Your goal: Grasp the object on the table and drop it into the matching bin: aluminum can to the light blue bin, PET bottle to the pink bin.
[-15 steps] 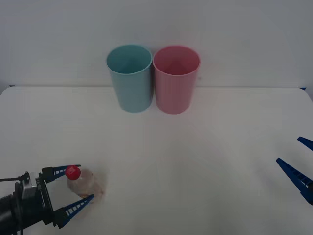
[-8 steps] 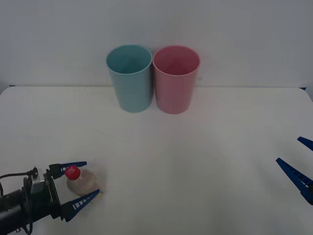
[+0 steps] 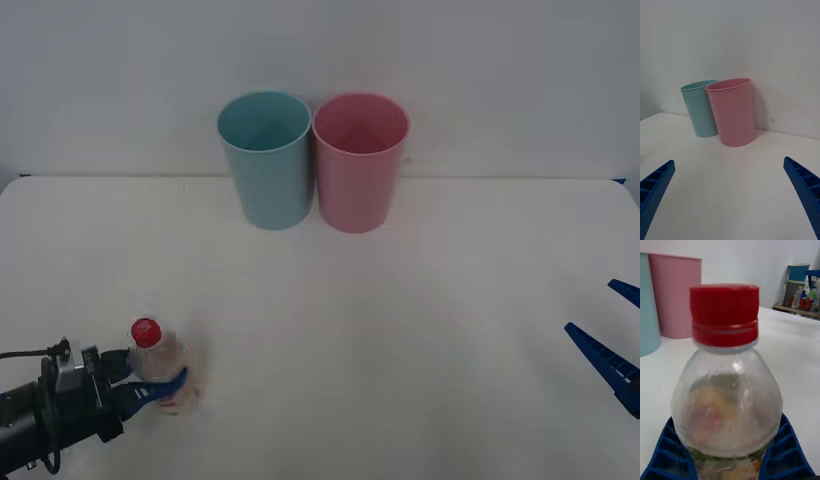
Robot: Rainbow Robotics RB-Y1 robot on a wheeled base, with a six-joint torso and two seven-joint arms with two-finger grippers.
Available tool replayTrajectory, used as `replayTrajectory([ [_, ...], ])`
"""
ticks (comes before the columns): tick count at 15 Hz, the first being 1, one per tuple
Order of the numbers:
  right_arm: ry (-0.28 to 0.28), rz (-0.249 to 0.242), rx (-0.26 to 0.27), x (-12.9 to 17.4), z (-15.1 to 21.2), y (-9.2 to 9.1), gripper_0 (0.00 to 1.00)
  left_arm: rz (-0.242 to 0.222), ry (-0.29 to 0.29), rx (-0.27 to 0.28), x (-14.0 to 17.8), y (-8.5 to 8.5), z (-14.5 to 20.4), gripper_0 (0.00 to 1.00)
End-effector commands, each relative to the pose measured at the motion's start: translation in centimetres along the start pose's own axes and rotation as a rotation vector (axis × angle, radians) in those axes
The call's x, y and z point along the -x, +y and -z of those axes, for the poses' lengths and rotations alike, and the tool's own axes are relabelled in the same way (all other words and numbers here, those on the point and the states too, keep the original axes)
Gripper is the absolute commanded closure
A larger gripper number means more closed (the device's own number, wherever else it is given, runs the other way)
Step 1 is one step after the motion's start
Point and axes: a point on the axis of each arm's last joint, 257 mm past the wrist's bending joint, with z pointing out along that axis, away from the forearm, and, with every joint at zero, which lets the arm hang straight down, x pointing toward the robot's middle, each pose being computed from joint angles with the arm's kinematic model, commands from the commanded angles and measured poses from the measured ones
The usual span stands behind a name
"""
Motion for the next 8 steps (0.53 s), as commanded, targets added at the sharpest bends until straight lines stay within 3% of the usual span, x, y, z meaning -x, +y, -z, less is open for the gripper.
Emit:
replayTrajectory([
  [1,0.0,0.0,0.0,0.0,0.0,0.0,0.0,0.005,-0.001,0.018,0.2,0.6,0.1,1.0],
  [5,0.0,0.0,0.0,0.0,0.0,0.0,0.0,0.007,-0.008,0.033,0.6,1.3,-0.1,1.0],
  [8,0.0,0.0,0.0,0.0,0.0,0.0,0.0,0.001,-0.059,0.063,2.6,2.9,-0.4,1.0],
])
